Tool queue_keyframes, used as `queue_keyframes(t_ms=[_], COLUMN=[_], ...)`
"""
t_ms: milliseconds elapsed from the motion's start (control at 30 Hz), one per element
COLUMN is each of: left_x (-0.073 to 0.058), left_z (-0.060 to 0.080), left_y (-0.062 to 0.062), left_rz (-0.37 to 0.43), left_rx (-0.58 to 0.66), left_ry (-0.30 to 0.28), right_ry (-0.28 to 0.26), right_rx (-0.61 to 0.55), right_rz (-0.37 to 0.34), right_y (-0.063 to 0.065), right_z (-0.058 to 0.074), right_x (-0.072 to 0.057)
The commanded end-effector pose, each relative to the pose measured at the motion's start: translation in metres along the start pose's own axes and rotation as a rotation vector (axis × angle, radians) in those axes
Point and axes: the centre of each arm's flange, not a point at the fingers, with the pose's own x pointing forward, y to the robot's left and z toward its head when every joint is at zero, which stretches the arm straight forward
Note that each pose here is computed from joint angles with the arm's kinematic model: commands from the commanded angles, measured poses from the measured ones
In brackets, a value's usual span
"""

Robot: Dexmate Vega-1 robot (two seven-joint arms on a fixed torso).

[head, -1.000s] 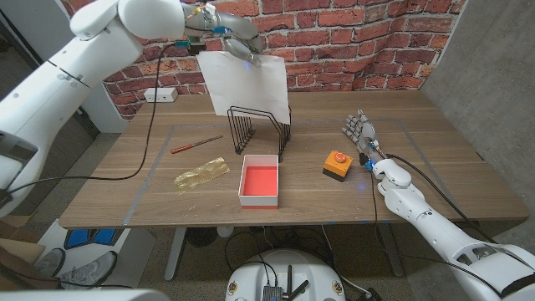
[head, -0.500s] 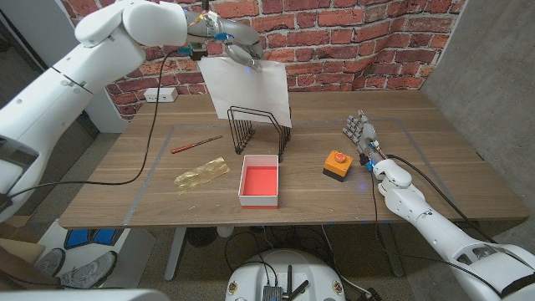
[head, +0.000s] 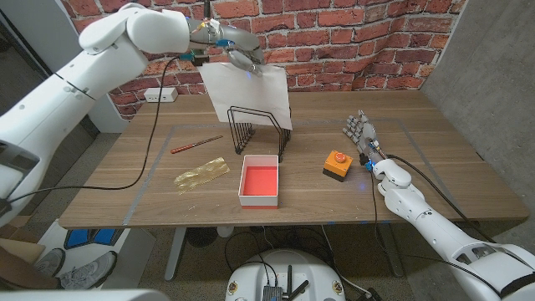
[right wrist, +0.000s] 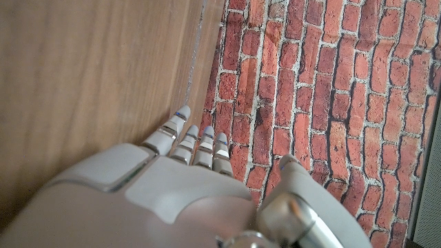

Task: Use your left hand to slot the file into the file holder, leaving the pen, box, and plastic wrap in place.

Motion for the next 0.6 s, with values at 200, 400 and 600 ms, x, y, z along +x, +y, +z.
queue_keyframes(t_ms=[200, 400, 600], left_x=[0.004, 0.004, 0.004], left_z=[0.000, 0.000, 0.000], left_y=[-0.013, -0.016, -0.020], left_rz=[-0.008, -0.009, -0.007], left_rx=[0.002, 0.009, 0.009], left_ry=[0.012, 0.021, 0.025], right_ry=[-0.002, 0.001, 0.006], right_rx=[0.000, 0.001, 0.001], right_rz=[0.000, -0.002, -0.002], right_y=[0.001, 0.000, 0.000], right_z=[0.001, 0.000, -0.001], right_x=[0.002, 0.001, -0.001])
